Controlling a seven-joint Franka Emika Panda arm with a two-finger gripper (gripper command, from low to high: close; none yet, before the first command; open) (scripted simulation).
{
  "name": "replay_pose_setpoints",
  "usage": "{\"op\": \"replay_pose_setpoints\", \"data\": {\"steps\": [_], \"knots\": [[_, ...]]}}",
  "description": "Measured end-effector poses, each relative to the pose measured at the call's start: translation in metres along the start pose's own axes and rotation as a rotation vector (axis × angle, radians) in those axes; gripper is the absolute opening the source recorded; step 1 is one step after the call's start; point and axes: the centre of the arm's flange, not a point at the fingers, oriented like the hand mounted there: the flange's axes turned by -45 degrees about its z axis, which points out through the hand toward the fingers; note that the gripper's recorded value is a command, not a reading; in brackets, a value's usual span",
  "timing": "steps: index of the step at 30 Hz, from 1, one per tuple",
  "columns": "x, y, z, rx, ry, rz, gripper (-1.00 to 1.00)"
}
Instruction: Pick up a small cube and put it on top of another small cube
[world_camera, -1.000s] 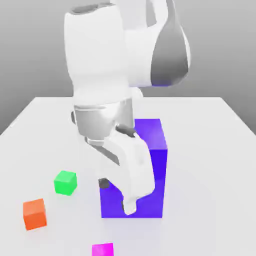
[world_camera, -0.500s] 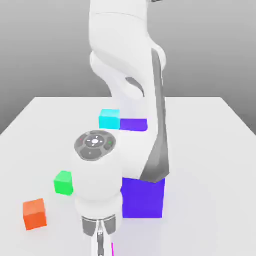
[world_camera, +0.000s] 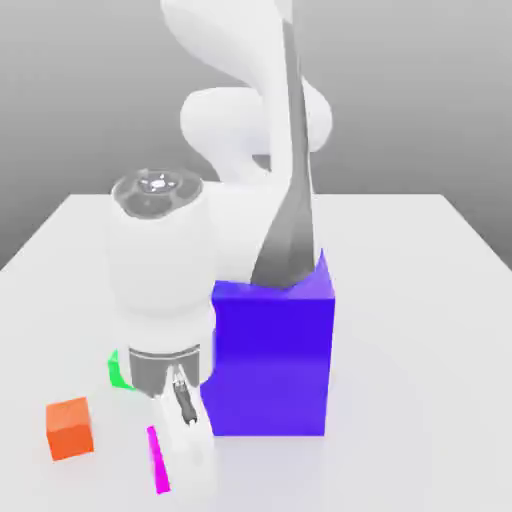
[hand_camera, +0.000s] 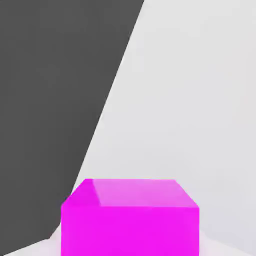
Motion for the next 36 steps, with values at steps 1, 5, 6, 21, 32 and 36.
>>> {"op": "replay_pose_setpoints", "data": {"steps": [1,5,6,21,32,36], "knots": [[0.003,0.005,-0.003,-0.003,0.004,-0.047,-1.00],[0.013,0.027,-0.016,-0.014,0.016,-0.234,-1.00],[0.015,0.033,-0.019,-0.017,0.018,-0.281,-1.00],[0.034,0.121,-0.045,-0.056,0.011,-0.976,-1.00],[0.027,0.175,-0.046,-0.051,-0.017,-1.510,-1.00],[0.022,0.192,-0.043,-0.040,-0.027,-1.706,-1.00]]}}
